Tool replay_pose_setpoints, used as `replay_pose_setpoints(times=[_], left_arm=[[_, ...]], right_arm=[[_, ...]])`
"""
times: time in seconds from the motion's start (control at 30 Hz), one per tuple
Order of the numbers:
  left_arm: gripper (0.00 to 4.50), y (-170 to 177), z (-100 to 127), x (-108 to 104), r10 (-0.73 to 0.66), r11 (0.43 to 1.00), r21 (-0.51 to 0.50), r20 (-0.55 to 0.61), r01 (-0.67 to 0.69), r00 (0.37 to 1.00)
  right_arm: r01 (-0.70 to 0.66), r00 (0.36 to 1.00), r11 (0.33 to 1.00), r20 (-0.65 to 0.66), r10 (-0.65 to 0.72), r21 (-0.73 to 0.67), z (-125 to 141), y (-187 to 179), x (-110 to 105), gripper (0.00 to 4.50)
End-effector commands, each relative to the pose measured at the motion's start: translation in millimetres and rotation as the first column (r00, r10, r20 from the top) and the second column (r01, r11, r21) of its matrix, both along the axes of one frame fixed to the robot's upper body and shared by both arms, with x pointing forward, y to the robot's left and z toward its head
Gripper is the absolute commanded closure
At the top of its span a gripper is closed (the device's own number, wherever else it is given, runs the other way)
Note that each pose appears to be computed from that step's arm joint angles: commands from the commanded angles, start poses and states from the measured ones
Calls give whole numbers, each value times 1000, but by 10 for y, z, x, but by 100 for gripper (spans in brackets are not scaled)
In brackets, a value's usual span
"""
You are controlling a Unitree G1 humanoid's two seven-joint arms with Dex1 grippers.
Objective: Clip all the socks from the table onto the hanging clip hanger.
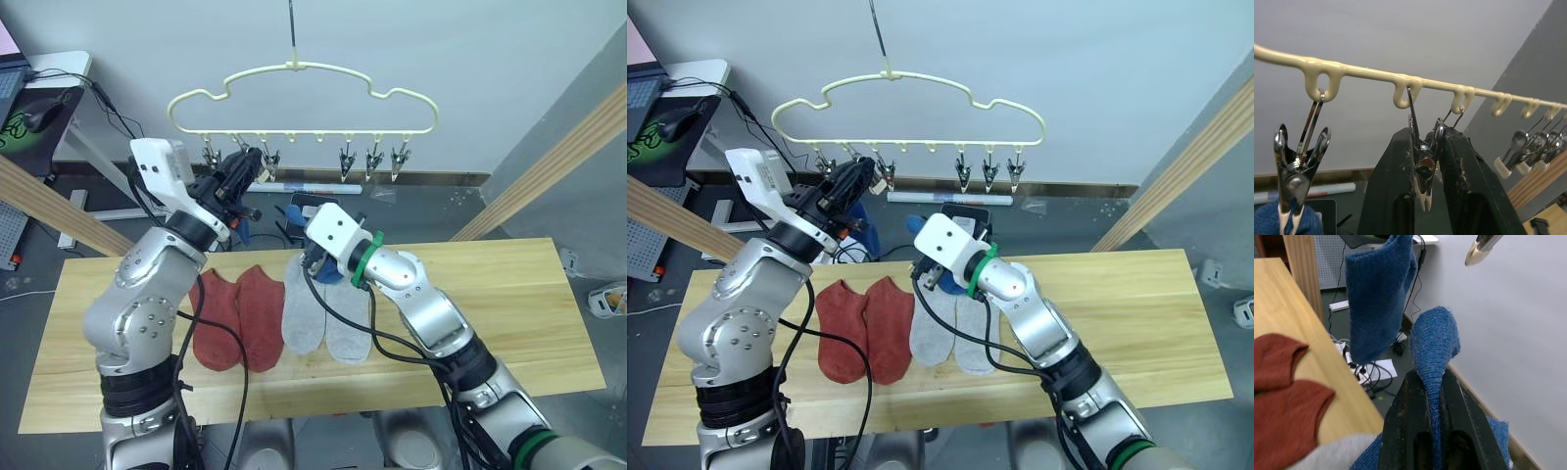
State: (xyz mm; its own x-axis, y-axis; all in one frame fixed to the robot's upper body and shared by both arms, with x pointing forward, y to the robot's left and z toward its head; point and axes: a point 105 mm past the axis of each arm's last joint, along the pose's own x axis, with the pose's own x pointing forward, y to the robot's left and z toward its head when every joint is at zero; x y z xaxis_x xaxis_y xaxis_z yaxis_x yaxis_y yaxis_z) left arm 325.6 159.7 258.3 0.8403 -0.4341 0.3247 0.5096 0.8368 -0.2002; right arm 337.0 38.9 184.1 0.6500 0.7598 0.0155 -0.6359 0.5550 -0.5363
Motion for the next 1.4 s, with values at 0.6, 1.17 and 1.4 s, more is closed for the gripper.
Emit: replay_pose_setpoints(times=[0.6,1.17,1.4], left_arm=[[407,34,198,-154,-74,996,-54,-12,73,997],[407,121,184,-132,-75,994,-87,-47,71,996],[408,124,180,-129,-71,996,-64,-41,69,997]], right_arm=[[-72,981,988,190,46,133,533,338,-55,450],[-126,977,977,191,92,171,580,438,-177,450],[-104,989,989,113,93,103,333,358,-193,450]])
